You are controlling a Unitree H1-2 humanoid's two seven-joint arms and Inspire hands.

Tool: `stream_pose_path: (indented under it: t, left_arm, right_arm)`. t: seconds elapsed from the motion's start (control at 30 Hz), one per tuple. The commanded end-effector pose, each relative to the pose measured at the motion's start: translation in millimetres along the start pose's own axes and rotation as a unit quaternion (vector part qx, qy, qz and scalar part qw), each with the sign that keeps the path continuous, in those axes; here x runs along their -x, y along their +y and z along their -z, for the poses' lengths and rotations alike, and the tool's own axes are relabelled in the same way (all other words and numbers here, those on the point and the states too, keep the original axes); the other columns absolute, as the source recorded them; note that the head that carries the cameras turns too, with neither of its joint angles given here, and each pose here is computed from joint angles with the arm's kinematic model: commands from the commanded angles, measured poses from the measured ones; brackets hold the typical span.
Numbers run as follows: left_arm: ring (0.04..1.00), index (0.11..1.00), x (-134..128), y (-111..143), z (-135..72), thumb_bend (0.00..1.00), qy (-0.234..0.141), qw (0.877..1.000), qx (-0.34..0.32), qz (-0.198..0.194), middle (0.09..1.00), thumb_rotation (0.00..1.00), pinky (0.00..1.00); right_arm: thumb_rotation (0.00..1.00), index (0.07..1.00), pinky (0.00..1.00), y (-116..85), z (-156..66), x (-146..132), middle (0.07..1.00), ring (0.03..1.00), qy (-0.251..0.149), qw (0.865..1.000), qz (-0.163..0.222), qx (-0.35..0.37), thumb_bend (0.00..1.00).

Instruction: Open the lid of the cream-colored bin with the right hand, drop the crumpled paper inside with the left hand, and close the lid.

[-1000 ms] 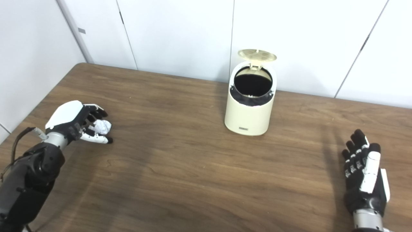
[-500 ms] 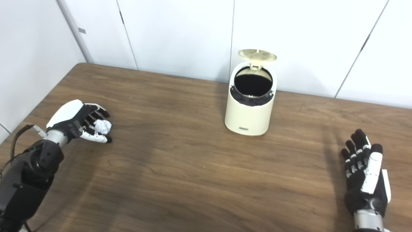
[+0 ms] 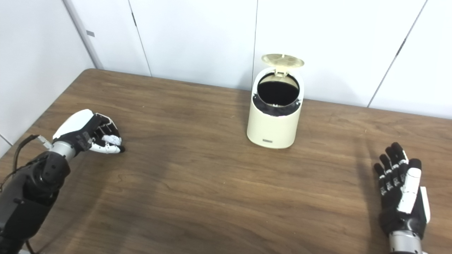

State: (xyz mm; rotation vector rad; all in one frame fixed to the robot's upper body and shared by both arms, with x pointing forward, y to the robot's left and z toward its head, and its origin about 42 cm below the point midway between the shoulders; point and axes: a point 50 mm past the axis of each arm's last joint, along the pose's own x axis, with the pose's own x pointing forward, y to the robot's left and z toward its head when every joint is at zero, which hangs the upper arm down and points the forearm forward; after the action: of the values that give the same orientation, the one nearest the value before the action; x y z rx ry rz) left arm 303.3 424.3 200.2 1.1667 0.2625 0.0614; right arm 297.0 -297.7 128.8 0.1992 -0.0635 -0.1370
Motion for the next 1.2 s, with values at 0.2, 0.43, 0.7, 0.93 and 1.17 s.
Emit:
stream_pose_path:
  t: [0.2,0.43,0.7,0.93,1.17]
  left_arm:
    - [0.471,0.461,-3,16,-6,0.50,-0.008,1.000,-0.019,-0.022,0.526,0.00,0.52]
    - [0.453,0.474,3,16,-15,0.50,-0.033,0.999,-0.016,-0.037,0.508,0.00,0.49]
    - [0.463,0.462,11,24,-38,0.50,-0.065,0.996,0.007,-0.064,0.519,0.00,0.52]
    - [0.438,0.483,9,30,-58,0.50,-0.102,0.990,0.009,-0.093,0.499,0.00,0.49]
    - [0.422,0.495,10,35,-91,0.50,-0.109,0.990,0.012,-0.088,0.497,0.00,0.47]
  right_arm:
    - [1.00,0.927,0.95,-1,-1,0,0.948,0.957,-0.001,1.000,0.000,-0.011,0.42]
    - [1.00,0.927,0.95,-2,6,-2,0.960,0.968,-0.003,1.000,-0.009,0.009,0.43]
    - [1.00,0.929,0.95,-2,6,-2,0.953,0.963,-0.001,1.000,-0.008,0.005,0.44]
    - [1.00,0.936,0.95,0,9,-3,0.961,0.969,-0.001,1.000,-0.013,0.013,0.44]
    - [1.00,0.942,0.93,2,14,-3,0.972,0.973,0.000,1.000,-0.018,0.020,0.47]
